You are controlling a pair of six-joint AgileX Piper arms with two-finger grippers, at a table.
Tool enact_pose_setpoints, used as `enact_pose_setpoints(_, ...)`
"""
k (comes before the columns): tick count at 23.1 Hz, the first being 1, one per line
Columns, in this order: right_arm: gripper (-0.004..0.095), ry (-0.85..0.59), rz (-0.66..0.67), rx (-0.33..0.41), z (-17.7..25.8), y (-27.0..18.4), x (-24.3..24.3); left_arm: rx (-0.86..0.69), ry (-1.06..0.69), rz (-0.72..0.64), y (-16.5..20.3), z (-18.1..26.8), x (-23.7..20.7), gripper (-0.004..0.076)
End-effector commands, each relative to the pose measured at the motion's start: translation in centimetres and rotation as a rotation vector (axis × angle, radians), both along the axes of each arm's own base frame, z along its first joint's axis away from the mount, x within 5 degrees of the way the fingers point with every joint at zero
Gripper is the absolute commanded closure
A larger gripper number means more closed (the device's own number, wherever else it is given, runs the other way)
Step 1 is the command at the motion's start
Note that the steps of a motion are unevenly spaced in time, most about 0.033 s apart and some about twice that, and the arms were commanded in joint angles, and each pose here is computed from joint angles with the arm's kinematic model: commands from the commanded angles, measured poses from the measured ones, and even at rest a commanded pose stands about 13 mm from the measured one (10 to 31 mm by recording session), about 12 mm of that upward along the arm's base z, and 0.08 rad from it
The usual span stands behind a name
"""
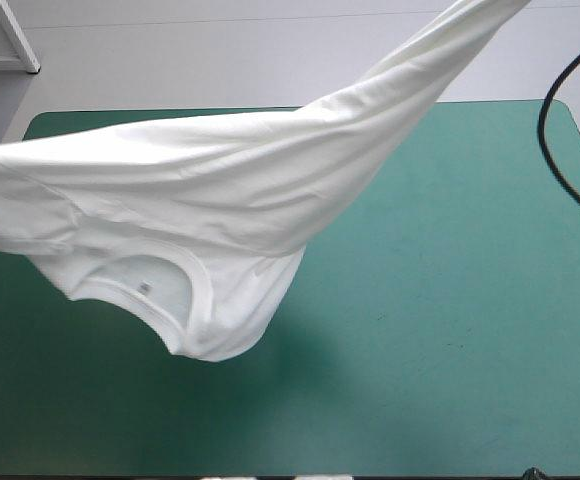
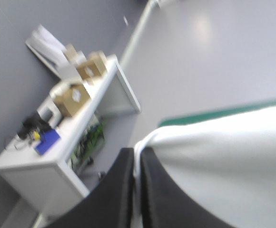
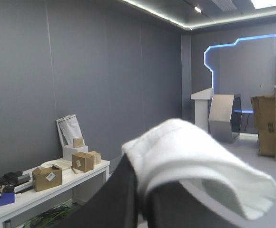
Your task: Fold the cloth
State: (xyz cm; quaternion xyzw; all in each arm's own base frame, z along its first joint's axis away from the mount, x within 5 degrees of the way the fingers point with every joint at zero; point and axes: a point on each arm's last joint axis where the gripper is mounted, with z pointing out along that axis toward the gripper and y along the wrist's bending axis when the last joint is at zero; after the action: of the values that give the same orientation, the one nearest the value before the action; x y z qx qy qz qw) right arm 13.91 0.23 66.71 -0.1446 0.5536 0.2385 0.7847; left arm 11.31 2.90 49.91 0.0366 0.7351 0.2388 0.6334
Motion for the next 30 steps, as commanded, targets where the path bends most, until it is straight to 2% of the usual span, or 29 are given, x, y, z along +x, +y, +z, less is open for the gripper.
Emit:
enact_pose_setpoints(1, 0.0923, -0.102, -0.046, -0.04, 1.8, 2.1, -3.9, 0.053, -0.292, -0.001, -0.3, 6.9, -5.2, 0.0698)
enact_pose_setpoints(3, 0.0923, -0.158, -0.099, -0.1, 2.3, 3.8, -6.7, 0.088, -0.448, -0.032, -0.8, 10.8, -9.4, 0.0698)
enact_pose_setpoints(10, 0.0923, -0.252, -0.162, -0.171, 2.6, 6.6, -12.1, 0.097, -0.697, -0.185, -2.0, 15.6, -17.3, 0.0699)
enact_pose_setpoints(12, 0.0923, -0.287, -0.197, -0.163, 2.8, 6.4, -14.5, 0.107, -0.752, -0.217, -2.1, 16.2, -19.7, 0.0699)
enact_pose_setpoints(16, 0.0923, -0.32, -0.218, -0.154, 2.9, 5.3, -16.8, 0.095, -0.696, -0.246, -2.3, 16.1, -19.0, 0.0699)
enact_pose_setpoints(19, 0.0923, -0.198, -0.256, -0.138, 2.3, 3.0, -14.6, 0.048, -0.529, -0.296, -2.7, 15.6, -12.5, 0.0699)
enact_pose_setpoints(21, 0.0923, -0.034, -0.305, -0.185, 0.8, 2.1, -9.9, 0.006, -0.361, -0.321, -2.9, 13.9, -6.8, 0.0699)
enact_pose_setpoints(22, 0.0924, 0.083, -0.346, -0.232, -0.8, 1.9, -6.3, -0.032, -0.22, -0.341, -3.2, 11.8, -2.9, 0.0699)
enact_pose_setpoints(23, 0.0923, 0.135, -0.367, -0.258, -1.6, 1.8, -4.7, -0.054, -0.164, -0.354, -3.3, 10.8, -1.2, 0.07)
enact_pose_setpoints(24, 0.0924, 0.246, -0.409, -0.315, -3.6, 1.8, -0.8, -0.107, -0.024, -0.385, -3.7, 7.7, 2.7, 0.0702)
enact_pose_setpoints(27, 0.0924, 0.452, -0.468, -0.433, -9.5, 2.0, 7.8, -0.202, 0.24, -0.433, -4.4, 0.2, 10.0, 0.0703)
enact_pose_setpoints(28, 0.0926, 0.504, -0.471, -0.453, -11.3, 2.0, 10.1, -0.234, 0.319, -0.434, -4.6, -2.6, 12.0, 0.0703)
enact_pose_setpoints(30, 0.0926, 0.598, -0.459, -0.448, -14.8, 1.6, 14.2, -0.282, 0.421, -0.431, -4.7, -7.2, 15.4, 0.0703)
